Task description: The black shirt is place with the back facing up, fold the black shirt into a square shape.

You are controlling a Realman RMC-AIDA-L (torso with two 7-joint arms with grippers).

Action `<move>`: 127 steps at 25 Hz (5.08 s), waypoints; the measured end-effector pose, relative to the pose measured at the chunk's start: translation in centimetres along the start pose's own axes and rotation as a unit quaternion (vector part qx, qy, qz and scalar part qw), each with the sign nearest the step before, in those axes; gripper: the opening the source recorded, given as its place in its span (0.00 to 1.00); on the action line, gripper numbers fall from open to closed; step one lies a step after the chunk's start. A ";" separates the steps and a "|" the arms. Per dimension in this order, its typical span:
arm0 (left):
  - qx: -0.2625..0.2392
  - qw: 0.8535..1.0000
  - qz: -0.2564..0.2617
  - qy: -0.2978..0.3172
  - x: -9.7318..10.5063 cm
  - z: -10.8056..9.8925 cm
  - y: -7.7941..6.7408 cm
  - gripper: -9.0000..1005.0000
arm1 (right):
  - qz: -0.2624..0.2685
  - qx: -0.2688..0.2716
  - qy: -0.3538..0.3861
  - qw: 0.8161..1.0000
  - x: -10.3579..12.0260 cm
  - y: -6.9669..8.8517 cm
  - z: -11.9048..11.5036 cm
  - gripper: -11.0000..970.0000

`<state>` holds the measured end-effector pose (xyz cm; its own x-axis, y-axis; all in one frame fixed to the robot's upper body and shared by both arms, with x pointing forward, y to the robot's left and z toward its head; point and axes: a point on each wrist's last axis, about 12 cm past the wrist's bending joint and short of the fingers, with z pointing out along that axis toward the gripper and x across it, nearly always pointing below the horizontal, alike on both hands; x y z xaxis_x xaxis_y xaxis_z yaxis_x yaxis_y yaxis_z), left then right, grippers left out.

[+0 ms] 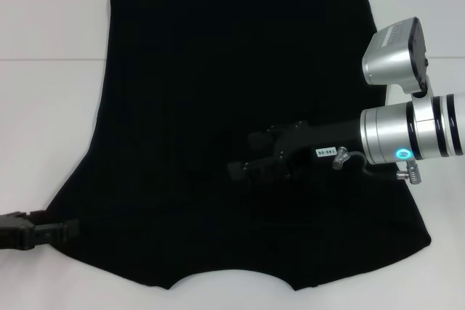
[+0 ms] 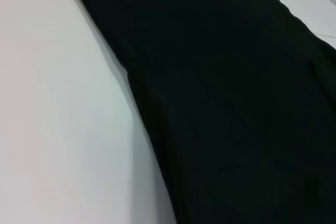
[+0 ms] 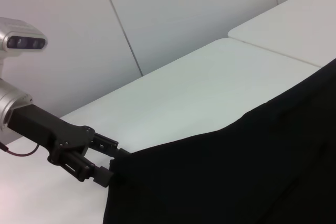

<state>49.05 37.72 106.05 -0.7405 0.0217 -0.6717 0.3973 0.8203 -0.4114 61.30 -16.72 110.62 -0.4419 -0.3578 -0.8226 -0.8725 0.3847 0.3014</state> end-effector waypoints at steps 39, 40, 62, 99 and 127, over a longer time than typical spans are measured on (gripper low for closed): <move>0.027 0.999 -0.025 -0.017 -1.2 0.9 -0.5 0.03 | 0.182 0.059 0.000 0.982 5.4 -1.8 -9.4 0.94; 0.027 0.999 -0.025 -0.016 -1.2 0.9 -0.5 0.03 | 0.208 0.071 0.002 0.976 5.9 -2.1 -10.4 0.93; 0.036 0.999 -0.022 -0.017 -1.4 1.4 -0.8 0.03 | 0.354 0.135 0.086 0.922 11.7 -2.4 -15.7 0.88; 0.032 0.999 -0.017 -0.020 -2.2 1.6 -0.6 0.03 | 0.335 0.120 0.118 0.927 9.7 -2.3 -12.5 0.32; 0.171 0.981 -0.091 -0.029 1.1 -2.3 -2.9 0.03 | 0.322 0.119 -0.004 0.939 18.9 3.7 -23.3 0.08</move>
<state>45.83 36.64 107.89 -0.7873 -0.1477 -0.5985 0.4284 0.5671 -0.7035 44.88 -41.89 107.42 -0.8600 0.0200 -0.5099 -0.3530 0.6982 0.6228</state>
